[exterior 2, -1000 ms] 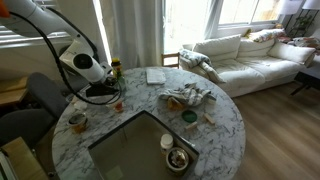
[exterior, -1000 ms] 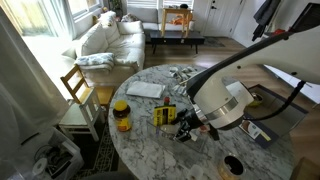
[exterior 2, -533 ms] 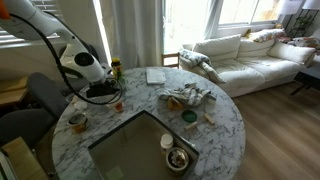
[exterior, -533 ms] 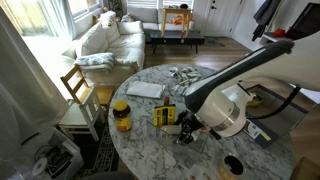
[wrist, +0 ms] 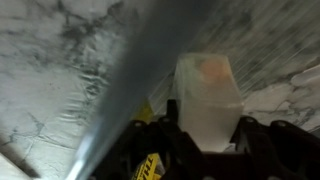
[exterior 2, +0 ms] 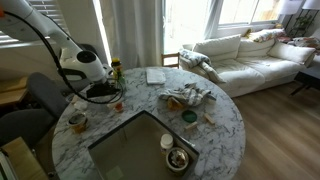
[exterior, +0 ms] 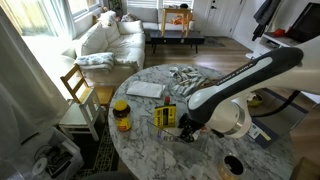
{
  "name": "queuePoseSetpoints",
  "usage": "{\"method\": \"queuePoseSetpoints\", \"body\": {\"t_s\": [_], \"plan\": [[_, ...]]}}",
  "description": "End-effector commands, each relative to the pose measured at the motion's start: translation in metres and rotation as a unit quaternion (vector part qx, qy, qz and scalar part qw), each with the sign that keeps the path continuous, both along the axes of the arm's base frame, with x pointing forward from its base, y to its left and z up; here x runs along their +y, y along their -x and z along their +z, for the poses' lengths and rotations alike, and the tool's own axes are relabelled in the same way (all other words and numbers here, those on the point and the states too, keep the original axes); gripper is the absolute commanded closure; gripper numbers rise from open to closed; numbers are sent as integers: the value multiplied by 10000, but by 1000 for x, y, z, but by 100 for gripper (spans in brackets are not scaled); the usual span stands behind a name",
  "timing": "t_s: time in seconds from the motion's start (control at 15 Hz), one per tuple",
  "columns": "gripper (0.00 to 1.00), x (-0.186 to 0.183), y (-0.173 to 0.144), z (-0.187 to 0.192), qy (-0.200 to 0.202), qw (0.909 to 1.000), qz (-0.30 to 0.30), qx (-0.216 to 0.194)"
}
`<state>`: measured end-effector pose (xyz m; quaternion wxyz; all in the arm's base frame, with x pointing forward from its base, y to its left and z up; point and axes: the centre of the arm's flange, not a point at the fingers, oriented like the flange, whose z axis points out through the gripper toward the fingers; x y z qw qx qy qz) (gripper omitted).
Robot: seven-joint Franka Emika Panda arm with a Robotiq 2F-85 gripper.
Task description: Make the laying bottle in the clear storage box stand upright in the storage box
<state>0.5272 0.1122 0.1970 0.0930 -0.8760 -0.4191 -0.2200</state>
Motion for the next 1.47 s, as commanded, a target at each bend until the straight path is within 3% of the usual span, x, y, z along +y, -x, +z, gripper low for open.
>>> {"method": "queuePoseSetpoints", "body": {"t_s": [0.0,0.33,0.4,0.53,0.73,1.4], "plan": [[82,-10,7,36,229,9986,-7,478],[81,-17,10,52,700,9898,-138,1232],[32,-18,8,56,747,9891,-117,1267],[26,-15,1,63,924,9869,21,1326],[2,-10,-11,65,1049,9835,252,1453],[0,8,-52,46,1106,9834,393,1383]]}}
